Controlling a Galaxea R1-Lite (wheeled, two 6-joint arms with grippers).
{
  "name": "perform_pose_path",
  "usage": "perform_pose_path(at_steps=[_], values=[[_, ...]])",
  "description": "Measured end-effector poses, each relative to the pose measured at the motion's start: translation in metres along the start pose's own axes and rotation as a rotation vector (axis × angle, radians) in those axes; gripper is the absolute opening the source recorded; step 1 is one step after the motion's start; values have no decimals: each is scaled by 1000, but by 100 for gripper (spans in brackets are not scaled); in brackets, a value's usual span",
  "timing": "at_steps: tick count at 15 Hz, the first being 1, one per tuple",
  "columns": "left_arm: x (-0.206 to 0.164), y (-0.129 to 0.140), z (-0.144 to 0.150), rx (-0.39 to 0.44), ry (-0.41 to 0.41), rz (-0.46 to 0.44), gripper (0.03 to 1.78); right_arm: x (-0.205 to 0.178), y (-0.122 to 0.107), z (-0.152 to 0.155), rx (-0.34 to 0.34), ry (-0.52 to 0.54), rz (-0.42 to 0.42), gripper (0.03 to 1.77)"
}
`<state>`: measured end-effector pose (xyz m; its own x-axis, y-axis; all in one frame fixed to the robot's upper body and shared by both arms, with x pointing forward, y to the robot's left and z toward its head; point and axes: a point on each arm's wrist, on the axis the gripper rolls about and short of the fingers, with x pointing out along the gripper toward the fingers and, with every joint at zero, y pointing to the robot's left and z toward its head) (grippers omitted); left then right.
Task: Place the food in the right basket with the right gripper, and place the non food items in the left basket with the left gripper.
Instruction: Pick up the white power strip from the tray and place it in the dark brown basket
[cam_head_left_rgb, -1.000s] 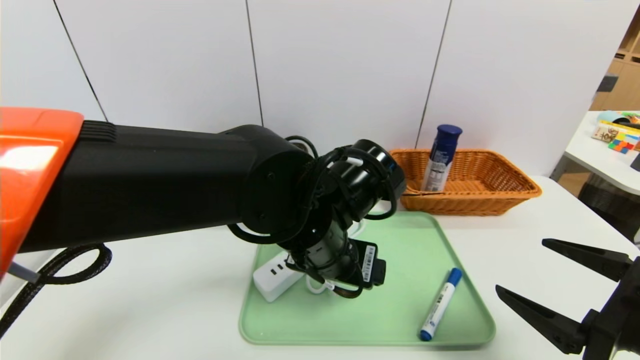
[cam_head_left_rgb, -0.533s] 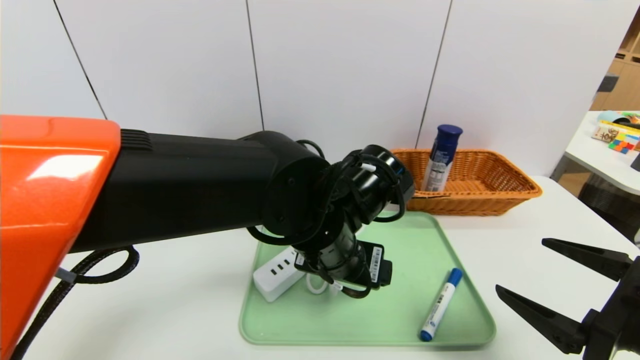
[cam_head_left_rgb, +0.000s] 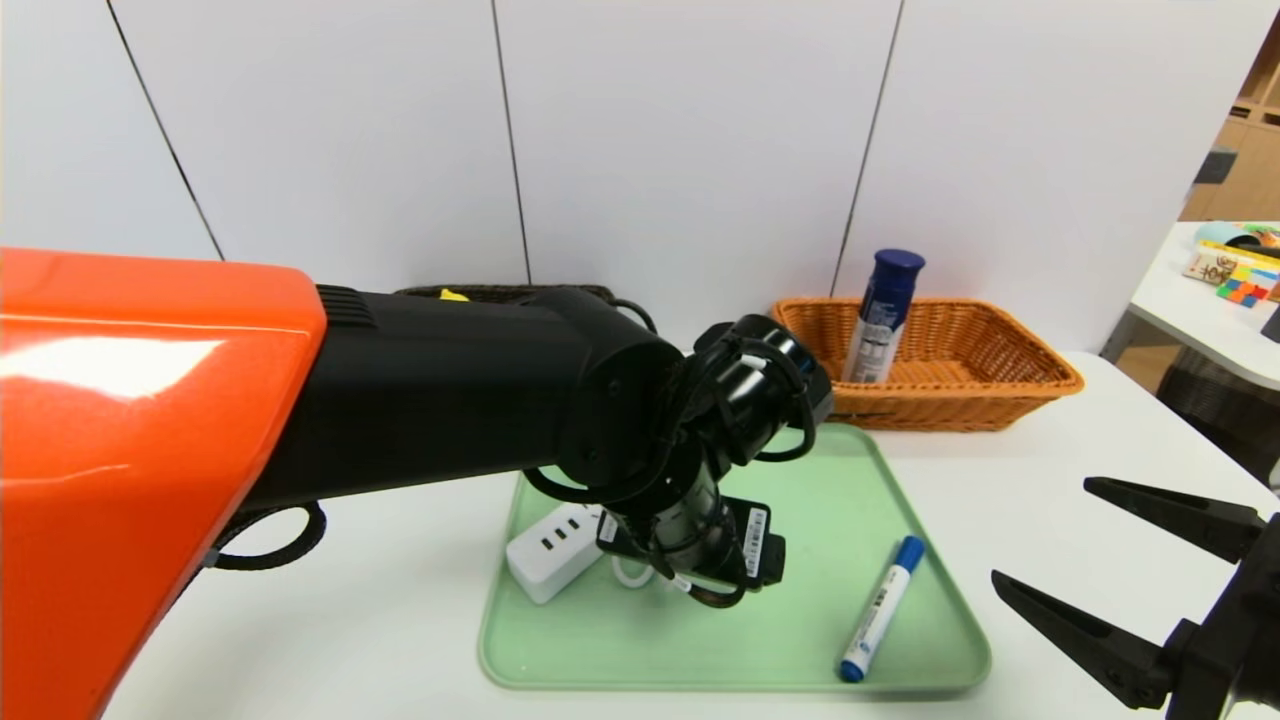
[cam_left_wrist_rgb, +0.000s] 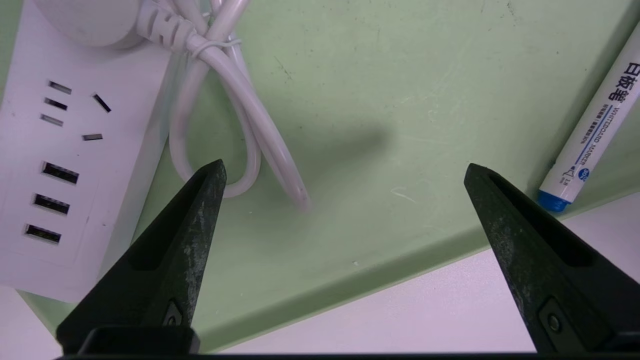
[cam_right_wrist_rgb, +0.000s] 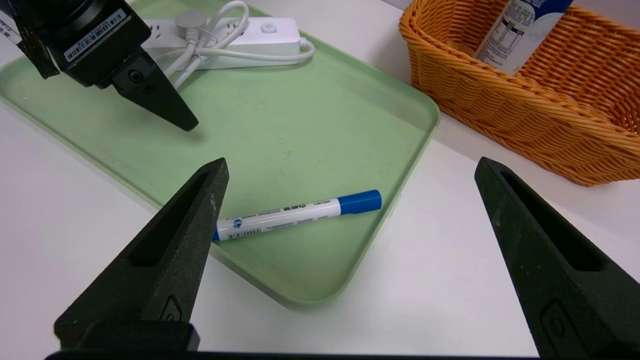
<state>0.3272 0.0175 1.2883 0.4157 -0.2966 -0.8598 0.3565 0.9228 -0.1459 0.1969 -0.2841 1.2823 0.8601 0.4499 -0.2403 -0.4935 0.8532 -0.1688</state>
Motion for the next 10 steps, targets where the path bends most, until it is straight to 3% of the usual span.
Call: perform_pose_path(at_steps=[10], values=[[20,10,5,-16,24,34,169,-1,1,-4,0,8,1,170]])
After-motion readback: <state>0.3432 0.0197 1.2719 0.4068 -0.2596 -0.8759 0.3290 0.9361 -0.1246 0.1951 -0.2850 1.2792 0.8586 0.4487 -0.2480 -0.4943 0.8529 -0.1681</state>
